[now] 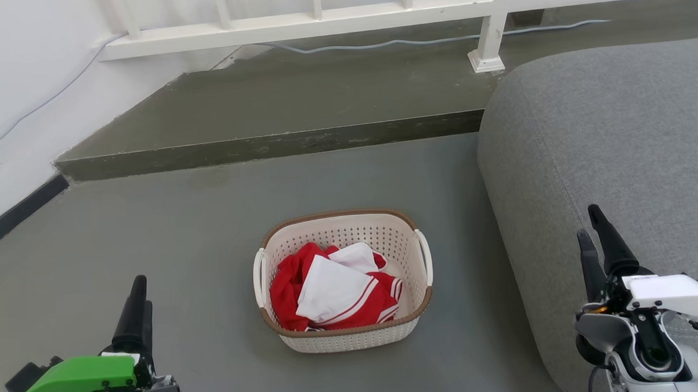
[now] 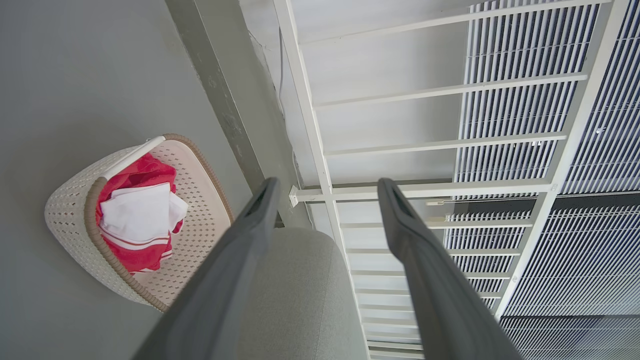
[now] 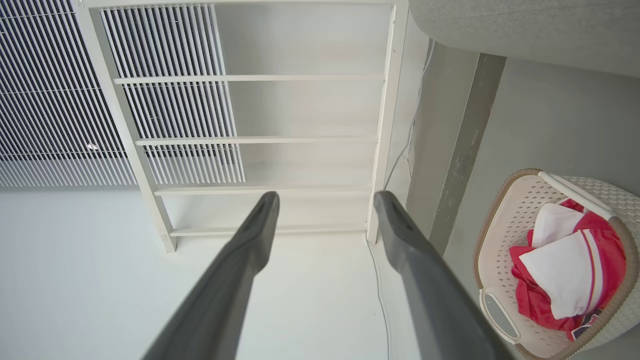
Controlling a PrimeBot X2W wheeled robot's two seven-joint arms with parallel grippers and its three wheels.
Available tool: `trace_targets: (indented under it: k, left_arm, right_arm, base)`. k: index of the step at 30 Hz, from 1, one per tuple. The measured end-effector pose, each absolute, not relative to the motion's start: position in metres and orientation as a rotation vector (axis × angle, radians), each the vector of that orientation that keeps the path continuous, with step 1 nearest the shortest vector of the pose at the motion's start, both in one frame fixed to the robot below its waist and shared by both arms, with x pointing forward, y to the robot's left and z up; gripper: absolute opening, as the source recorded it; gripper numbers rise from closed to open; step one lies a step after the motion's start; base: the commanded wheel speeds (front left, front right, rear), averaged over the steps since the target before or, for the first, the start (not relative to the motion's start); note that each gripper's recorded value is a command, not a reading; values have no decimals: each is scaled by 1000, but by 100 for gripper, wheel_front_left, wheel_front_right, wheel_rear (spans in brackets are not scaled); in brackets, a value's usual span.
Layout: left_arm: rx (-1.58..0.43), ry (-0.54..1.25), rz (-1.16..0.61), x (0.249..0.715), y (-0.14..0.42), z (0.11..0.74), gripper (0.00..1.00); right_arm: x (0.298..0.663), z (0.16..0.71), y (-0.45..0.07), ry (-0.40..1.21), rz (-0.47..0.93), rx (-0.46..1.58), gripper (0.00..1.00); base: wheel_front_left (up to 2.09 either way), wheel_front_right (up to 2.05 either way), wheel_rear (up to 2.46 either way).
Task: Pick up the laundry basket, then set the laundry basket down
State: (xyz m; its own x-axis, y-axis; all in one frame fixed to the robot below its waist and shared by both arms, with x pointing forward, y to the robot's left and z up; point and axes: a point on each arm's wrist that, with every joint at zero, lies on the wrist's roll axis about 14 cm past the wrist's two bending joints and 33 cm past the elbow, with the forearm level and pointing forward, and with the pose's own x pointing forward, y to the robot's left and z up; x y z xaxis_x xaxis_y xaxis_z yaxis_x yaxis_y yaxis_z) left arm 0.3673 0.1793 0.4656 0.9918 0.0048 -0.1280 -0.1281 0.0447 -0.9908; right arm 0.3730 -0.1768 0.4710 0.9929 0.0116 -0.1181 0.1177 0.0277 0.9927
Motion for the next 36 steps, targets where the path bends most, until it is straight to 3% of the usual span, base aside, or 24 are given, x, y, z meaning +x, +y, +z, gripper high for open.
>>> trace_targets:
  k: [20, 36]
  left_arm:
    - [-1256, 81, 35, 371, 171, 479, 100]
    - [-879, 57, -25, 378, 168, 494, 100]
  right_arm:
    - [384, 491, -160, 85, 16, 1283, 100]
    - [391, 500, -144, 83, 104, 991, 100]
  base:
    - [0, 0, 0]
    - [0, 0, 0]
